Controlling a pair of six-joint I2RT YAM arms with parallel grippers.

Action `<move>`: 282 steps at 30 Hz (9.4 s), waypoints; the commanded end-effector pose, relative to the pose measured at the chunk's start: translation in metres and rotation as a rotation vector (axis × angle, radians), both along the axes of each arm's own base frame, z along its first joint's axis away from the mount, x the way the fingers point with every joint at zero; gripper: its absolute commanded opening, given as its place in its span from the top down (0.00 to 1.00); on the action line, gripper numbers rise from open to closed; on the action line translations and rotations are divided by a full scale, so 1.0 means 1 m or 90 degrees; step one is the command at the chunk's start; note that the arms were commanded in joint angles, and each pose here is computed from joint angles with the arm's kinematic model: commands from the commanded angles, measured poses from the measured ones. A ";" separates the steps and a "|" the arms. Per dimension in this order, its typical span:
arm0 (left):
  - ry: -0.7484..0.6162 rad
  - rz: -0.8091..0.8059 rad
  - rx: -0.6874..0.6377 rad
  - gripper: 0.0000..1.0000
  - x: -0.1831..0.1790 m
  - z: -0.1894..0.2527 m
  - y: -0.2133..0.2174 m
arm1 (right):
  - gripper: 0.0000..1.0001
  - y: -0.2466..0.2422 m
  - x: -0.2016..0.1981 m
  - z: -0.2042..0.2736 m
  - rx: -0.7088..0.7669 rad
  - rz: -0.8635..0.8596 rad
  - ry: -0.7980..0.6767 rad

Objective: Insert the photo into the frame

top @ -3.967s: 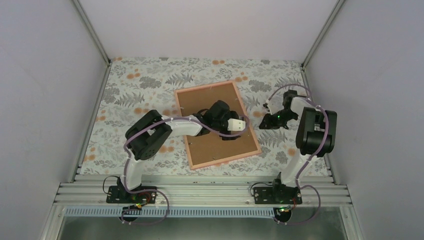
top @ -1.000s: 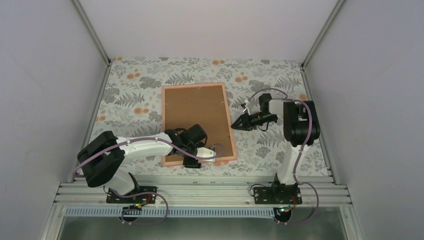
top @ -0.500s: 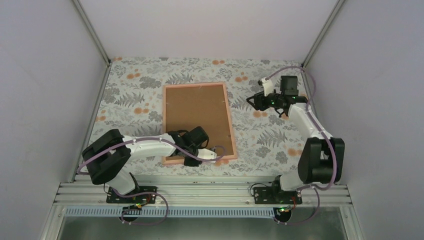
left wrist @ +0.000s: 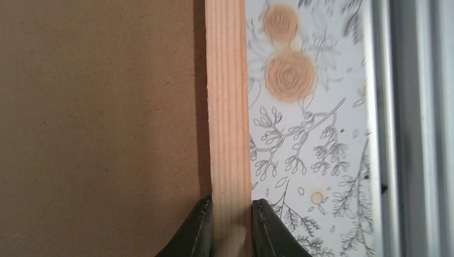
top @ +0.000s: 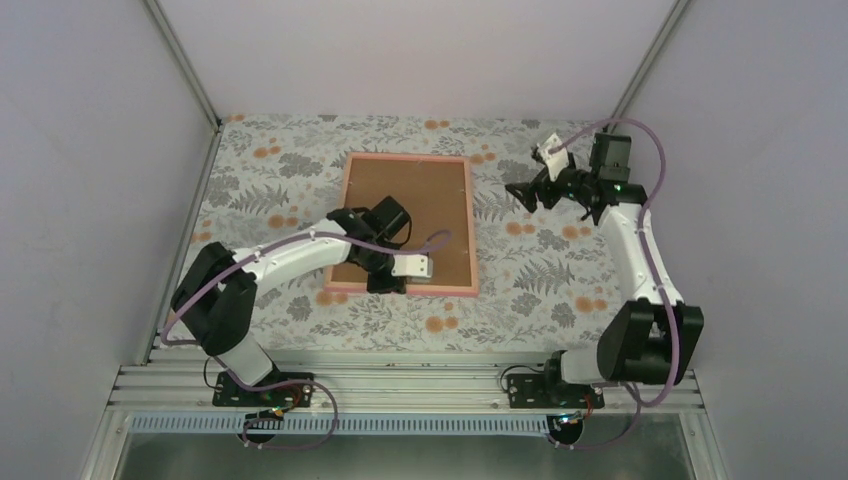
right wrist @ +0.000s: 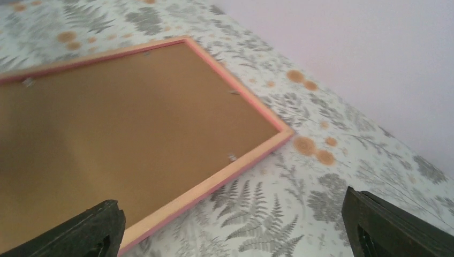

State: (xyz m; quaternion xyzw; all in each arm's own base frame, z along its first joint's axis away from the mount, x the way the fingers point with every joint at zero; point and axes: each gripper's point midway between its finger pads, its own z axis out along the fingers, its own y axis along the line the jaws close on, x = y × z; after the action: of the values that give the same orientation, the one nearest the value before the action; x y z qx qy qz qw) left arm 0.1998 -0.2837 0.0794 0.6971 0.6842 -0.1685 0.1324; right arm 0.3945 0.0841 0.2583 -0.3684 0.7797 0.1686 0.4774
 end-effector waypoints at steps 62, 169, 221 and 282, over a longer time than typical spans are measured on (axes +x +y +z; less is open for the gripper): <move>-0.735 0.562 -0.328 0.00 0.270 0.461 0.088 | 0.97 0.124 -0.142 0.090 0.121 0.400 -0.279; -0.095 0.402 0.102 0.44 0.271 -0.050 0.108 | 0.17 -0.115 0.008 -0.215 0.258 -0.337 0.637; -0.147 0.443 -0.047 0.39 0.344 0.019 0.090 | 0.36 -0.142 -0.099 -0.167 -0.012 -0.199 0.543; -0.010 0.481 0.081 0.62 0.189 -0.065 0.190 | 0.76 -0.011 -0.069 -0.265 -0.010 -0.058 0.681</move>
State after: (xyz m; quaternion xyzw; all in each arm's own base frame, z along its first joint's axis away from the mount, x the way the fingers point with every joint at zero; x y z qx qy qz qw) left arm 0.3653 -0.0824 0.0170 0.4083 0.9037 -0.0476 0.1198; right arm 0.3773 0.0600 0.0200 -0.2046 0.9295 0.2876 0.1070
